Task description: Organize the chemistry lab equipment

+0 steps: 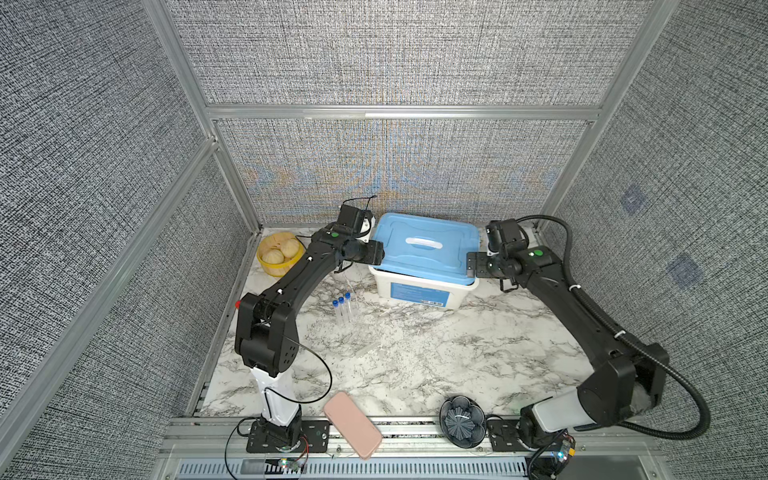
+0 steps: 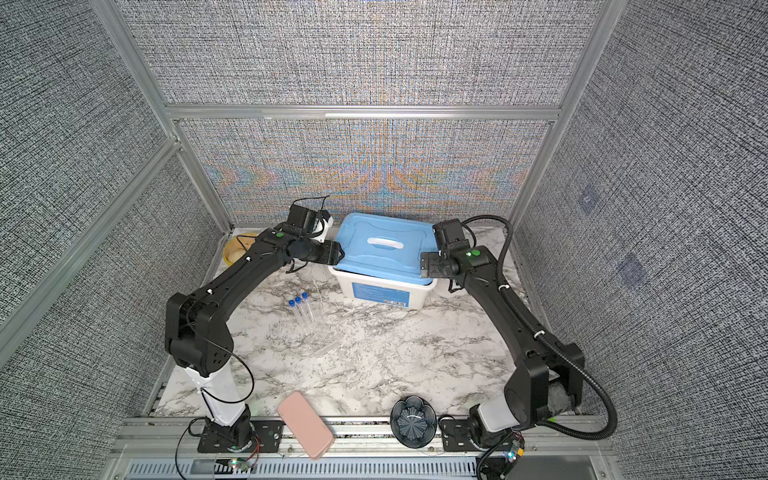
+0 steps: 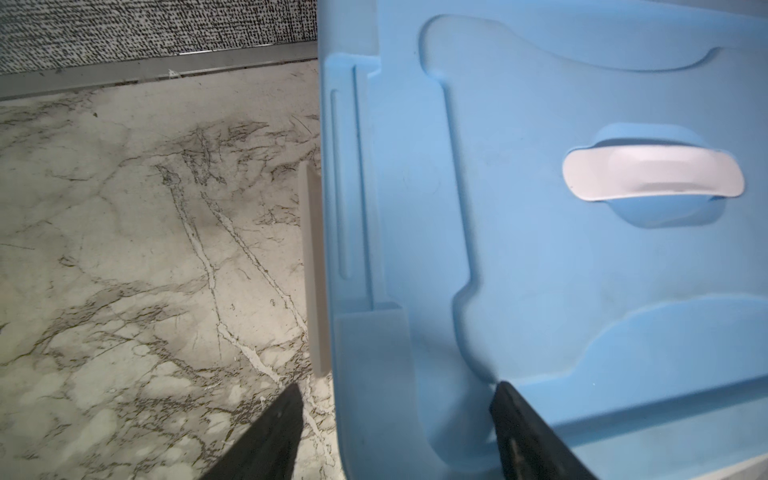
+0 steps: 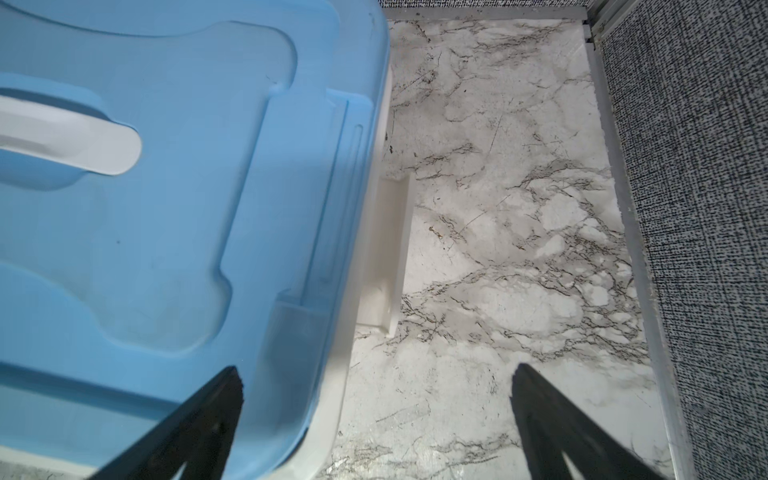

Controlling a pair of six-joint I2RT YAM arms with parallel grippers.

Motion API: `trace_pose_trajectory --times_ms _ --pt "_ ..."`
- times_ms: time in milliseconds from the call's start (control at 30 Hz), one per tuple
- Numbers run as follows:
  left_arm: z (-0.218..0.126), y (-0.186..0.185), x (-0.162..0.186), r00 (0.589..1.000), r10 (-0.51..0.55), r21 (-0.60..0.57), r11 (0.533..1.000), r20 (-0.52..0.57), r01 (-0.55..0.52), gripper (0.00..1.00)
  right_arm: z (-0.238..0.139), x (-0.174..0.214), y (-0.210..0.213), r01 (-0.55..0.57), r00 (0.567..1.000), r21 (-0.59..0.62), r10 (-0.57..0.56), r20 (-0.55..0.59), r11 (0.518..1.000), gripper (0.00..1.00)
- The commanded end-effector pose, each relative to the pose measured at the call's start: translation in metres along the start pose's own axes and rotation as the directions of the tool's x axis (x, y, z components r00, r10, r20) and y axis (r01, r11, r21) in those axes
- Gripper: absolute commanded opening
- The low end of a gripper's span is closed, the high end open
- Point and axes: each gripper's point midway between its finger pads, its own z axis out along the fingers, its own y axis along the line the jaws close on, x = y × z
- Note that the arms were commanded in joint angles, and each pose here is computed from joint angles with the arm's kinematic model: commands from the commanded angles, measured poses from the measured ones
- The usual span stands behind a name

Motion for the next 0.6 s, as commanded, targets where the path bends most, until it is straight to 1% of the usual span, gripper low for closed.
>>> trace_pose_trajectory --times_ms 0,167,300,433,567 --pt "-0.001 0.011 0.038 0.989 0.023 -0.053 0.998 -0.143 -0.031 0.72 -0.004 -0.01 0.001 0.011 0.996 -0.01 -0.01 0.084 1.0 0.99" --pt "0.004 0.008 0.046 0.985 0.016 -0.026 0.999 -0.174 -0.021 0.72 -0.007 -0.008 -0.007 0.007 0.995 0.028 -0.01 0.098 1.0 0.99" --pt "0.005 0.003 0.05 0.984 0.023 0.002 1.0 -0.178 -0.023 0.71 -0.013 -0.016 -0.01 -0.004 0.991 0.058 -0.003 0.13 0.998 0.99" --pt "0.003 -0.005 0.05 0.986 0.044 0.048 0.998 -0.16 -0.036 0.7 -0.011 -0.027 0.003 -0.019 0.992 0.0 0.019 0.125 1.0 0.99" --pt "0.002 -0.012 0.052 0.984 0.069 0.076 0.995 -0.164 -0.058 0.7 0.002 -0.029 0.02 -0.031 0.997 -0.061 0.035 0.072 0.998 0.99"
